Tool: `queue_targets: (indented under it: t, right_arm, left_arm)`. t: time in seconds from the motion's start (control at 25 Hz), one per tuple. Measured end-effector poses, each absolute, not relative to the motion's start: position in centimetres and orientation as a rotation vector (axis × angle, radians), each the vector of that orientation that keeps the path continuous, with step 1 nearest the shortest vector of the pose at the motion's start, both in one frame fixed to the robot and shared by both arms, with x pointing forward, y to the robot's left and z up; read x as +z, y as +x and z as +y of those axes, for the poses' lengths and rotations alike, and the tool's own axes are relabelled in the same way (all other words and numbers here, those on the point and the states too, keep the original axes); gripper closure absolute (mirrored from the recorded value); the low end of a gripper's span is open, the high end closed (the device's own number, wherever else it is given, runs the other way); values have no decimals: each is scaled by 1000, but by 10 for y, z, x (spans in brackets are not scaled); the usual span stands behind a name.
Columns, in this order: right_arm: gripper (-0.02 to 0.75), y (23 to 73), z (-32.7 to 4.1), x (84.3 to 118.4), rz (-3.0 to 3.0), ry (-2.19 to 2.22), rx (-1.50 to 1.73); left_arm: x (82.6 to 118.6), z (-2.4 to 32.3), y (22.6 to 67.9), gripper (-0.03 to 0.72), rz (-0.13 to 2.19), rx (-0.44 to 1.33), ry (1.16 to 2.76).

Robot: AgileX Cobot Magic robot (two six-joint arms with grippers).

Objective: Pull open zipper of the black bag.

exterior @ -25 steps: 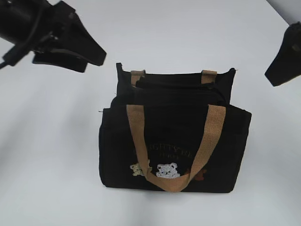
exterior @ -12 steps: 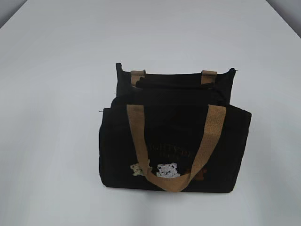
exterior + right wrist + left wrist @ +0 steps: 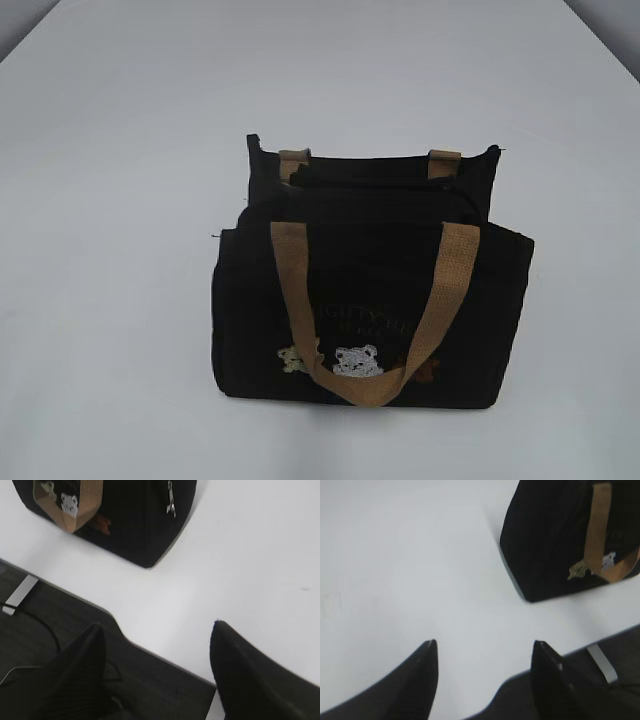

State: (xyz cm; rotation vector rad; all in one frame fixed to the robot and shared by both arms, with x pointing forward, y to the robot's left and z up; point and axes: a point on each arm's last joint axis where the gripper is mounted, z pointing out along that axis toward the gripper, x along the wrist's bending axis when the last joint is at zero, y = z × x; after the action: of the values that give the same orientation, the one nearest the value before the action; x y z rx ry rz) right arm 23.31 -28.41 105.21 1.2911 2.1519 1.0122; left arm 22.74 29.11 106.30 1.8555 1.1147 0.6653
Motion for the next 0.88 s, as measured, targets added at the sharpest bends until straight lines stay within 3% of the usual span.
queue_targets:
  t: [0.12,0.88]
  right_arm:
    - [225,219,-290,1049,2060,1227,1062]
    - [225,231,-288,1046,1995,1210,1105]
  left_arm:
    - [1060,292,225,242,1084,708,1801]
    - [1061,289,236,253,1114,681,1833]
